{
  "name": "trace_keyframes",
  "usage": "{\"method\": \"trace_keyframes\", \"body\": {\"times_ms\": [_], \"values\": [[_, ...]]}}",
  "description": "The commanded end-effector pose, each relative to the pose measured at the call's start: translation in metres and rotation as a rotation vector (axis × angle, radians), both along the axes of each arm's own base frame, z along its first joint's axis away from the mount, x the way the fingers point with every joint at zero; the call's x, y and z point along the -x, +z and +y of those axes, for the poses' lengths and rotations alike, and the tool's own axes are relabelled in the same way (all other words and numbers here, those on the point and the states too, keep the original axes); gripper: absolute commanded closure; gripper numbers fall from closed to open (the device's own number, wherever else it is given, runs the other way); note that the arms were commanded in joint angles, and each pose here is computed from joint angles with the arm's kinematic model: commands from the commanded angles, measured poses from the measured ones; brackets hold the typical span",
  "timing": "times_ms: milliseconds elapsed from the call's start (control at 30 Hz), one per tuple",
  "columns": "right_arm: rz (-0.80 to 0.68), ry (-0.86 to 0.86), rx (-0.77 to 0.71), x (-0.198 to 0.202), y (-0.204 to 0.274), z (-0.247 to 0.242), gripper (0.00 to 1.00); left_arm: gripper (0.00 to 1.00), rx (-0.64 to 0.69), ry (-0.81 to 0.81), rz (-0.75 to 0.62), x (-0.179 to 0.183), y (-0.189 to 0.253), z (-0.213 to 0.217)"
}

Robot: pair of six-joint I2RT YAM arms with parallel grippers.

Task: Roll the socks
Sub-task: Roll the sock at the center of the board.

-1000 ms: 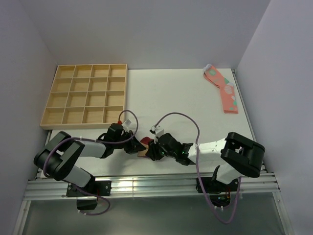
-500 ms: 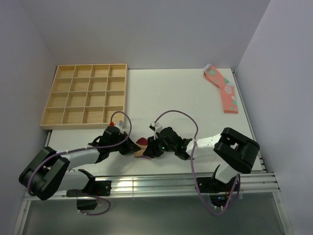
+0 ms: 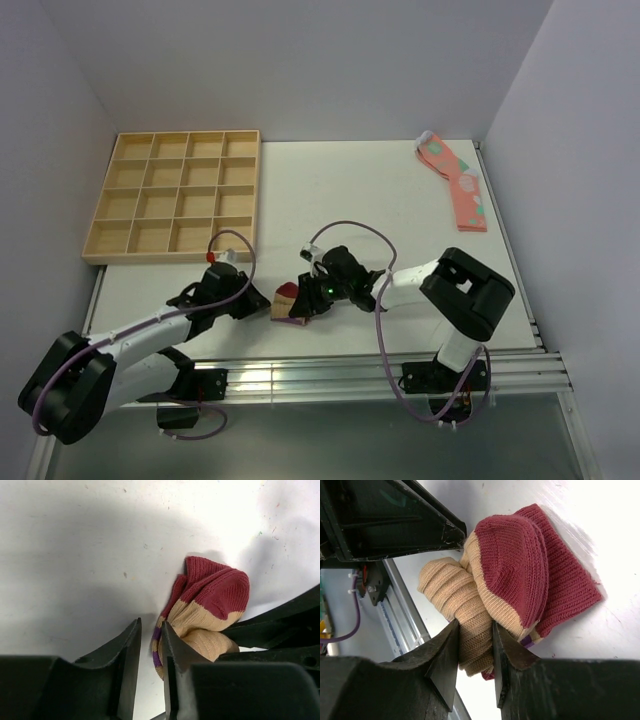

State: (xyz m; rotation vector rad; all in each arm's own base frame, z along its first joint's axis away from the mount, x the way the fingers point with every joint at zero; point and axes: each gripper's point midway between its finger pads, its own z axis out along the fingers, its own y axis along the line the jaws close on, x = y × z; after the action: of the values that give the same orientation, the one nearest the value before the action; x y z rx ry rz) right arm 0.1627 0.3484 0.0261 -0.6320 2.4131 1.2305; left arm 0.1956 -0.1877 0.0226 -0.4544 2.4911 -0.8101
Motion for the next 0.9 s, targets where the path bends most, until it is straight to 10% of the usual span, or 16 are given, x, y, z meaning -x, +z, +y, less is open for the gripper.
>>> {"method": "trace_keyframes", "body": {"times_ms": [0, 867], "values": [[0.189, 0.001, 0.264, 0.036, -0.063, -0.051, 0.76, 0.71, -0.026, 0.013, -0.058, -0.004, 0.004, 0.008], [0.461, 0.038, 0.284, 0.036, -0.065, -0.07, 0.78, 0.6, 0.107, -0.126, -0.536, 0.002, 0.071, -0.039]]}}
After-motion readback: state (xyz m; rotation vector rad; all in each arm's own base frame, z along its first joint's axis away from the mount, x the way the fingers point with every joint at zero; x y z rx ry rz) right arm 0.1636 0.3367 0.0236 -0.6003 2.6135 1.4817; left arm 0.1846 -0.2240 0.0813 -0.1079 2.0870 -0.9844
